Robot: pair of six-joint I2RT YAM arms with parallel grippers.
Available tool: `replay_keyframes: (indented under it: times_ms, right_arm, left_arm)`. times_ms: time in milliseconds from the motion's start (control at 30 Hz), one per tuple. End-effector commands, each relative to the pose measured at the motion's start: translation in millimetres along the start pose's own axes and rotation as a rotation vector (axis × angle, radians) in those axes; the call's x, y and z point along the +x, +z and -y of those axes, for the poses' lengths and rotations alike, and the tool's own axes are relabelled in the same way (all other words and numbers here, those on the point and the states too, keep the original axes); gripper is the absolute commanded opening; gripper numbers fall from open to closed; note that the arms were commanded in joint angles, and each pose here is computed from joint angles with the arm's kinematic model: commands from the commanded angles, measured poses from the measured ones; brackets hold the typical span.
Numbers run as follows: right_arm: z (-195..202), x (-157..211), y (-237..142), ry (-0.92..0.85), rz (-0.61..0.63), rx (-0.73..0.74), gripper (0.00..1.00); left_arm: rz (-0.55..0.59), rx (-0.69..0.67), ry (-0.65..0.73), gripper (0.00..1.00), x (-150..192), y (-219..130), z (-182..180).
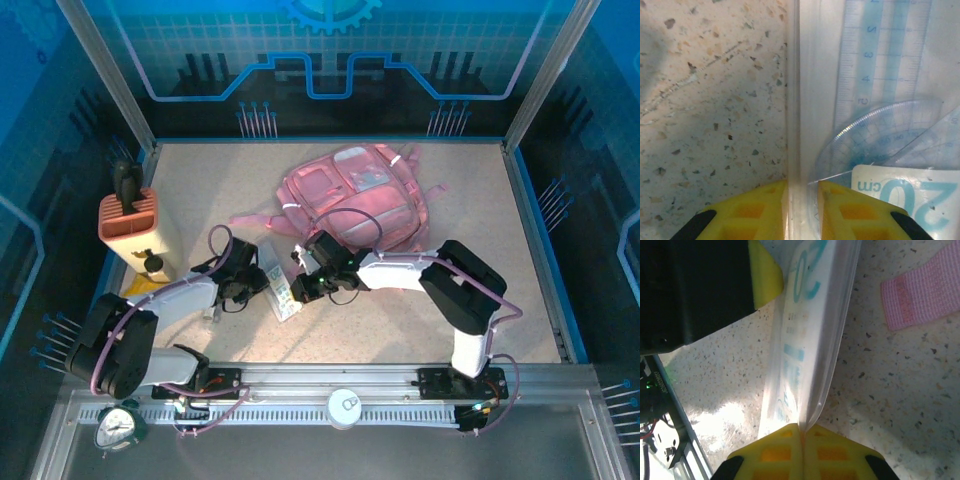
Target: Pack the student bag
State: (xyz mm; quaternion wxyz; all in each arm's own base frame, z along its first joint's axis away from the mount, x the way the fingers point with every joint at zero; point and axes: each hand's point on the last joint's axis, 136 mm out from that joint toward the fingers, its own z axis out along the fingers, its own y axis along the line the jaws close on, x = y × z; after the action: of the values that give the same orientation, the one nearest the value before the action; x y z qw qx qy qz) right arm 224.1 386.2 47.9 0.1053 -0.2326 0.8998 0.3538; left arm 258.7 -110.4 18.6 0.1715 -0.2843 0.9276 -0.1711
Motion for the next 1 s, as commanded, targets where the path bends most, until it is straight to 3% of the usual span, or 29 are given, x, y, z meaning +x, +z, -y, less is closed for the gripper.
replay_keyframes:
  times_ms: [0,333,500,967]
  right_arm:
    - [-10.3,-13.8,-20.1,-0.013,0.062,-0.044,0.01]
    - [-21.1,-19.6,-91.9,-0.026,0.16,-0.074,0.0]
    - [-10.6,-22.3,-134.6,0.012,0.211,-0.071,0.0]
    - [29.7,-16.5,-231.8,0.228,0.317,-0.102,0.0]
  left_arm:
    - [-0.014,0.028,0.04,0.25,1.8,-15.6,11.7]
    - [0.187,0.09,0.203,0.38,-33.0,-86.2,34.5]
    - [0.202,0.163,0.293,0.41,-36.4,-104.7,58.8]
    - [0.253,0.426,0.806,0.5,4.1,-118.9,199.5]
